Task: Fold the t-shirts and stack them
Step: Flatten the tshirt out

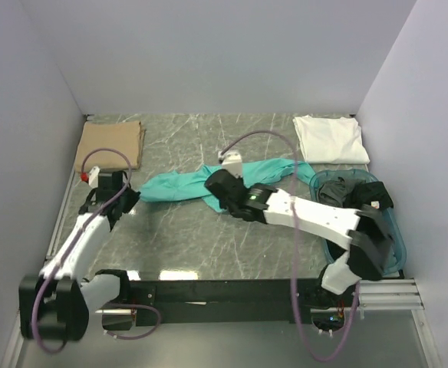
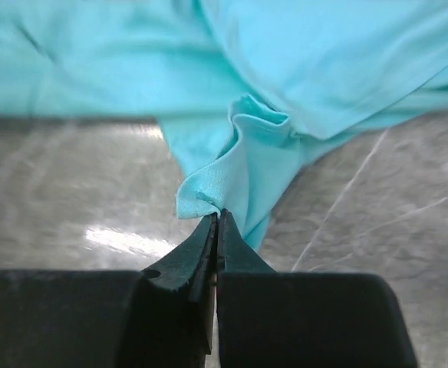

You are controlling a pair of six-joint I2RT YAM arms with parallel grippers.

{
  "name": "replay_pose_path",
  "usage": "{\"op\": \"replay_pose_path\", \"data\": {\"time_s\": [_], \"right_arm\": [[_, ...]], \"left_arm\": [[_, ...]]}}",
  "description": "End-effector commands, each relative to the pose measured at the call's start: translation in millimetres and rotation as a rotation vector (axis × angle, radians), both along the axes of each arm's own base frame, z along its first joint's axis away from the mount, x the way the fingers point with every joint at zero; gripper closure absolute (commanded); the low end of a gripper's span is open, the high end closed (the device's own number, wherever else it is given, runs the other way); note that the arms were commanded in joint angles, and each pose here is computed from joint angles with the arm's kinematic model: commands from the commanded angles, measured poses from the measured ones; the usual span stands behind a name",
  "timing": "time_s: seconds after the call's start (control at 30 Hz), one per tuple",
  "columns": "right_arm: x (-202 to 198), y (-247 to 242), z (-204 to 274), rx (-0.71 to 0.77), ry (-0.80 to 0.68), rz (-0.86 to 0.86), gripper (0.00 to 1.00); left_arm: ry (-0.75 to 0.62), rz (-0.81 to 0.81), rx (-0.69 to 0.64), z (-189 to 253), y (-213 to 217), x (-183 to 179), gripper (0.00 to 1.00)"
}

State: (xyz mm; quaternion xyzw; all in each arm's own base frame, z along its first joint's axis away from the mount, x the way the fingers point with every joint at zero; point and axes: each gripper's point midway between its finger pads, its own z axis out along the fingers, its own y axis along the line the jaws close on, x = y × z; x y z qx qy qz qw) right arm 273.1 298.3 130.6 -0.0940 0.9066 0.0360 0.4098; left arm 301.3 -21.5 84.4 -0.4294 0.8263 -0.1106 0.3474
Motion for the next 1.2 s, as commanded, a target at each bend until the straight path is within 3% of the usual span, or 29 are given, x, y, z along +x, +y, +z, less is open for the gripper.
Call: {"op": "replay_pose_path", "data": {"time_s": [0.0, 0.2, 0.33, 0.4, 0.8, 0.93, 1.03, 1.17], "right_arm": [[12.6, -29.8, 58.0, 0.058, -0.155, -0.083, 1.0], [18.7, -92.5, 136.5, 0.173, -0.292, -0.191, 1.0], [13.6, -145.2, 215.5, 0.337, -0.434, -0.248, 1.0], [10.0, -162.7, 240.3, 0.386, -0.484, -0.243, 1.0], [-79.0, -224.9, 432.8, 0.596, -0.817, -0.08, 1.0], [-95.4, -231.6, 461.1, 0.604, -0.868, -0.031, 1.0], [-94.8, -238.0, 472.0, 0.596, -0.904, -0.056, 1.0], [-78.7, -237.7, 468.4, 0.547, -0.91, -0.103, 1.0]], "left_arm": [[-0.193, -0.005, -0.029, 67.8, -5.8, 1.3, 0.99], [-0.484, 0.058, -0.083, 174.9, -1.3, -6.5, 0.99], [-0.602, 0.139, -0.064, 251.3, 14.4, -17.8, 0.99], [-0.595, 0.191, -0.035, 264.3, 25.1, -23.6, 0.99], [-0.923, 0.139, -0.071, 436.0, 21.2, -73.4, 0.99], [-1.062, 0.109, -0.065, 489.9, 19.7, -96.6, 0.99], [-1.101, 0.096, -0.052, 505.4, 18.7, -95.7, 0.99], [-1.048, 0.034, -0.046, 498.5, 6.9, -53.6, 0.99]]}}
